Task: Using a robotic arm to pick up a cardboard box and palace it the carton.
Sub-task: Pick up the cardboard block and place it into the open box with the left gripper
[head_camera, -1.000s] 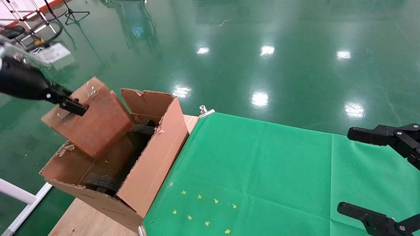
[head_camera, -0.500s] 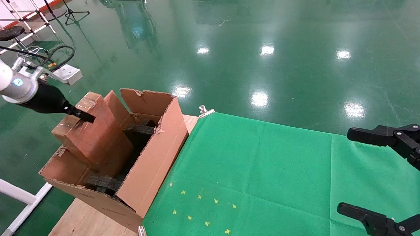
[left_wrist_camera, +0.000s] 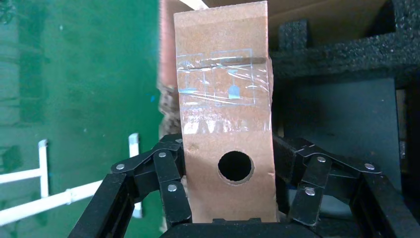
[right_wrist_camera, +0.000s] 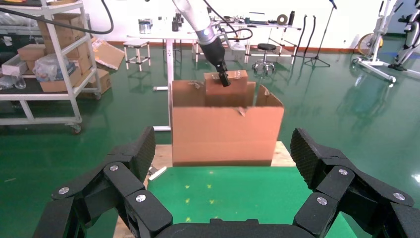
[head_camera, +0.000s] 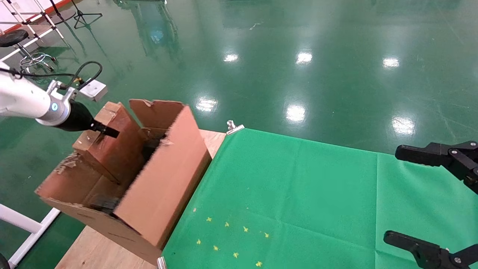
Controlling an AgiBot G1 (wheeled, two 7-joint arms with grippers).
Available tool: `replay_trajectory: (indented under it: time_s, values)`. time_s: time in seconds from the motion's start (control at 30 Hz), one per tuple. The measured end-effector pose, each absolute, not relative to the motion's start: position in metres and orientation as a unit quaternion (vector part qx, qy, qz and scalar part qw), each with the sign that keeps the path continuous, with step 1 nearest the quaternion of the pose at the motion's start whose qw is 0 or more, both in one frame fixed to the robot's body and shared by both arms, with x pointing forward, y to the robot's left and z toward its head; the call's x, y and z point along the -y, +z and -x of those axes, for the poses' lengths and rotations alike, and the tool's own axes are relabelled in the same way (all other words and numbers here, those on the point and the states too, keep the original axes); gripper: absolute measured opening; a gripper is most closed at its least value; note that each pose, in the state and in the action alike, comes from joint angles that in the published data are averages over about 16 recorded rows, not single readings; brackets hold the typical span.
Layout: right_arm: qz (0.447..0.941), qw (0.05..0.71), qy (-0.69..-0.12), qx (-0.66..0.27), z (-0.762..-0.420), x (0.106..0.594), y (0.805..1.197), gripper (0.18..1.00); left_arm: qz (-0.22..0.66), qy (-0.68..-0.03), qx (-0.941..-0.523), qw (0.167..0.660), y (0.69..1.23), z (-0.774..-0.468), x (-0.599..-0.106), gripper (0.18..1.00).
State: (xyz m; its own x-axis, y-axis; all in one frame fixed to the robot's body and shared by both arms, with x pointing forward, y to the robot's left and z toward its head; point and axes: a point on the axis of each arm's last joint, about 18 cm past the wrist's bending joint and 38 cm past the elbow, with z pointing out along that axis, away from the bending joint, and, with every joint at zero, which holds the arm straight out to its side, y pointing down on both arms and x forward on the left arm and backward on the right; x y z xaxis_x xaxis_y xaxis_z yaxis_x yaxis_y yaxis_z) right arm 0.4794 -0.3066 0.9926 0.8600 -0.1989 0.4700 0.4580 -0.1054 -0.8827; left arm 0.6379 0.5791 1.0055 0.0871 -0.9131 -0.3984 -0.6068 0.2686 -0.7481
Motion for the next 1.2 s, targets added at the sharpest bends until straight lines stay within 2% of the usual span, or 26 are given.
replay_trajectory:
  time_s: [0.2, 0.73, 1.2]
  values:
    - [0.701, 0.662, -0.248, 0.092, -0.479, 0.307, 0.993, 1.001, 0.585, -0.166, -0.659, 0.442, 0.996, -0.636, -0.580, 0.361]
    - [0.701, 0.662, -0.248, 0.092, -0.479, 0.307, 0.993, 1.001, 0.599, -0.147, -0.696, 0.368, 0.961, -0.617, -0.577, 0.334]
    - [0.701, 0.662, -0.248, 0.092, -0.479, 0.307, 0.993, 1.001, 0.582, -0.135, -0.700, 0.390, 0.953, -0.625, -0.581, 0.320]
